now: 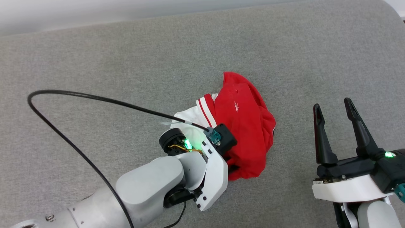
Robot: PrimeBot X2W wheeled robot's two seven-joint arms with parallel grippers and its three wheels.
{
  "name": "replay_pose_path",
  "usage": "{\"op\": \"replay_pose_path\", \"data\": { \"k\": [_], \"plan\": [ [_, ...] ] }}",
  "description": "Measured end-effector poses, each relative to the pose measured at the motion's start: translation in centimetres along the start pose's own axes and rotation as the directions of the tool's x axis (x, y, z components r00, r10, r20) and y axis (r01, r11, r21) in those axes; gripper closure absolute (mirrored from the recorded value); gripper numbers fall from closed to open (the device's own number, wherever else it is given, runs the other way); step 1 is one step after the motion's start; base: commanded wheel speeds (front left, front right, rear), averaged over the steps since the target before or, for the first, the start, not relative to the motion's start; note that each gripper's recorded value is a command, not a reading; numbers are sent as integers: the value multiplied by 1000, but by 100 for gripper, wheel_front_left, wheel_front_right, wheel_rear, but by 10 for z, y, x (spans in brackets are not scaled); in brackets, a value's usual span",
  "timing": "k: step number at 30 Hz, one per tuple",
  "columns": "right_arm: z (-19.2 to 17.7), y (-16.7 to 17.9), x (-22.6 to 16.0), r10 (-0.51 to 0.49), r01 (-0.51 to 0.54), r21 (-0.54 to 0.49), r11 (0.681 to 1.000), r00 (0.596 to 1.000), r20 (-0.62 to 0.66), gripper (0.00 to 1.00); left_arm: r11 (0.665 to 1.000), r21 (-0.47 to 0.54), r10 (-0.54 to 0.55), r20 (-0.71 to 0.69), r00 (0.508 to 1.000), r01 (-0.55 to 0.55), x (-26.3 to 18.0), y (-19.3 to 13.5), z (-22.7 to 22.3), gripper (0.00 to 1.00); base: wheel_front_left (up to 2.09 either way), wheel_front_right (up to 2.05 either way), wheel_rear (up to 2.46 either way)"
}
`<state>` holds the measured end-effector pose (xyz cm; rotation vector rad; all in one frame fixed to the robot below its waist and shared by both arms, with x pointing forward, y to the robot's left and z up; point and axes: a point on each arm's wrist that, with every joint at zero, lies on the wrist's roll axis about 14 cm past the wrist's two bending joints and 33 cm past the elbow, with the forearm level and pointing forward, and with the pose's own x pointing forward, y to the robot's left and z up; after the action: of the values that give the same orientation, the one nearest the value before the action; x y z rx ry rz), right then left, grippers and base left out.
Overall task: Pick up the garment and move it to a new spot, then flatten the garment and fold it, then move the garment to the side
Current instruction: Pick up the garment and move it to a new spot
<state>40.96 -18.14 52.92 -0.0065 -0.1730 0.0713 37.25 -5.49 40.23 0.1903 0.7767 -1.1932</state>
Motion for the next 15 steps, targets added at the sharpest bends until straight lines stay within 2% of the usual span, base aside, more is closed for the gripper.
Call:
{"op": "replay_pose_path", "data": {
  "k": [1,2,5,8,11,15],
  "plan": [
    [1,1,0,3,-3,1,1000,1000,2,0,1000,4,9,15,1000,-9,0,0,1,56,0,0,0],
    [2,2,0,6,-6,2,1000,1000,6,0,1000,9,15,41,999,-15,0,0,5,0,0,0,0],
    [7,4,-1,12,-12,5,1000,1000,18,0,999,23,36,151,988,-40,-5,1,27,0,0,0,0],
    [13,6,-4,15,-15,11,1000,999,31,0,994,58,69,297,952,-90,-18,3,60,0,0,0,0],
    [15,8,-11,16,-16,15,1000,999,31,0,987,76,96,442,892,-144,-35,1,94,0,0,0,0],
    [22,11,-14,25,-26,18,1000,999,48,0,961,83,161,605,780,-263,-65,4,128,0,0,0,0]
  ]
}}
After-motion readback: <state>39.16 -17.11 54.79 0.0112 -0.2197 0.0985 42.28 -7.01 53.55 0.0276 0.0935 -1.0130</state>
